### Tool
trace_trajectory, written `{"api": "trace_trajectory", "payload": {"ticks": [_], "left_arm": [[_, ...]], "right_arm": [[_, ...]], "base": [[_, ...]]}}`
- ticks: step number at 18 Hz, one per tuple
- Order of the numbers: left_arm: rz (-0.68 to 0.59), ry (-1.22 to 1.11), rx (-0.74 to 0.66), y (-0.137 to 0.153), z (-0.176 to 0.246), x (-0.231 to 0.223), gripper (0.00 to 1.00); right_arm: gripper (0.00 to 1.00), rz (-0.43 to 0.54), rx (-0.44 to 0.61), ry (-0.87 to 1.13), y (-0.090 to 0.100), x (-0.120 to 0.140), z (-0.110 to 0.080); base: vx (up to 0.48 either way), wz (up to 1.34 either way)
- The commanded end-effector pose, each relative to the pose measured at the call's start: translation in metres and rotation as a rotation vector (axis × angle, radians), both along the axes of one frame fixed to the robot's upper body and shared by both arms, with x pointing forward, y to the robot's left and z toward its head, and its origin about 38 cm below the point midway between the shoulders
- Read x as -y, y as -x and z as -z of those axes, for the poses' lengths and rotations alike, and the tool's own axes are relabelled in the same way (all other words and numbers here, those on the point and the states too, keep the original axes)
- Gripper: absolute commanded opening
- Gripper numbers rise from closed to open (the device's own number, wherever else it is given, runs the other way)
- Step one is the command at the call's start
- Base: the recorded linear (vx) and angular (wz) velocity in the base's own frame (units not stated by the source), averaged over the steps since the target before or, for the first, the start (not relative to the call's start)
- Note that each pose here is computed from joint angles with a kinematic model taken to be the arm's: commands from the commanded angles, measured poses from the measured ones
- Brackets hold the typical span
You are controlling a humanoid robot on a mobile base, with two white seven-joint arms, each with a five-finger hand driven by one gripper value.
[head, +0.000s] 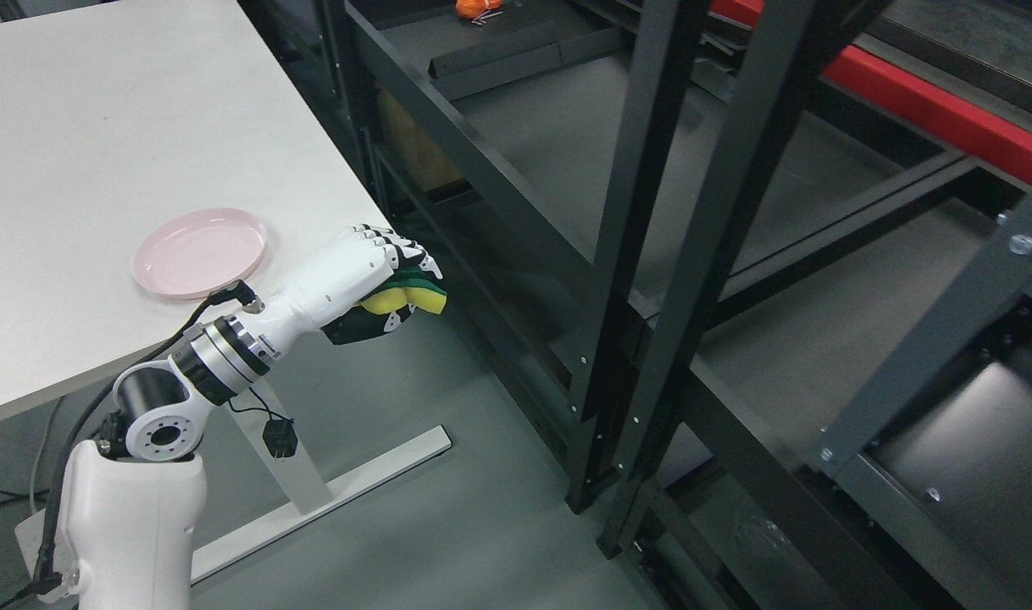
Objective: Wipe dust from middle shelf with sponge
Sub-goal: 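Hold the sponge in the left hand while turning toward the shelves, then extend the left hand with the sponge onto the middle shelf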
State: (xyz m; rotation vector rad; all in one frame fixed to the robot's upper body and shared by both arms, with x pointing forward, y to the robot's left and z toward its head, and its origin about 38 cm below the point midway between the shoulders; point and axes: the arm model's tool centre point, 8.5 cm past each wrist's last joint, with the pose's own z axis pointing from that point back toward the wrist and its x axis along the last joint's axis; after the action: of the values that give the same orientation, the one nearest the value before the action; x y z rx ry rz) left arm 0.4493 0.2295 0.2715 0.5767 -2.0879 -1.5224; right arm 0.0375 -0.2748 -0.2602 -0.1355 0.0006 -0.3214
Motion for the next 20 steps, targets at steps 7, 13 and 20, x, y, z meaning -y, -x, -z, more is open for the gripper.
{"api": "trace_trajectory", "payload": {"ticks": [7,13,20], "left_arm": [[0.321,-0.053,-0.034,0.02,0.016,0.123,0.01],[0.532,-0.215,0.087,0.035,-0.022,0.2,0.01],[0.804,-0.371,0.272,0.08,-0.071,0.277,0.02]], "right_arm": [[1.0,0.0,0.017,0.021,-0.006,0.012,-0.001],[1.0,0.0,0.017,0.021,-0.006,0.012,-0.001],[1.0,0.0,0.017,0.021,-0.006,0.012,-0.001]], "base": [[-0.179,-0.48],[-0.157,-0.5],[-0.108,-0.52]]}}
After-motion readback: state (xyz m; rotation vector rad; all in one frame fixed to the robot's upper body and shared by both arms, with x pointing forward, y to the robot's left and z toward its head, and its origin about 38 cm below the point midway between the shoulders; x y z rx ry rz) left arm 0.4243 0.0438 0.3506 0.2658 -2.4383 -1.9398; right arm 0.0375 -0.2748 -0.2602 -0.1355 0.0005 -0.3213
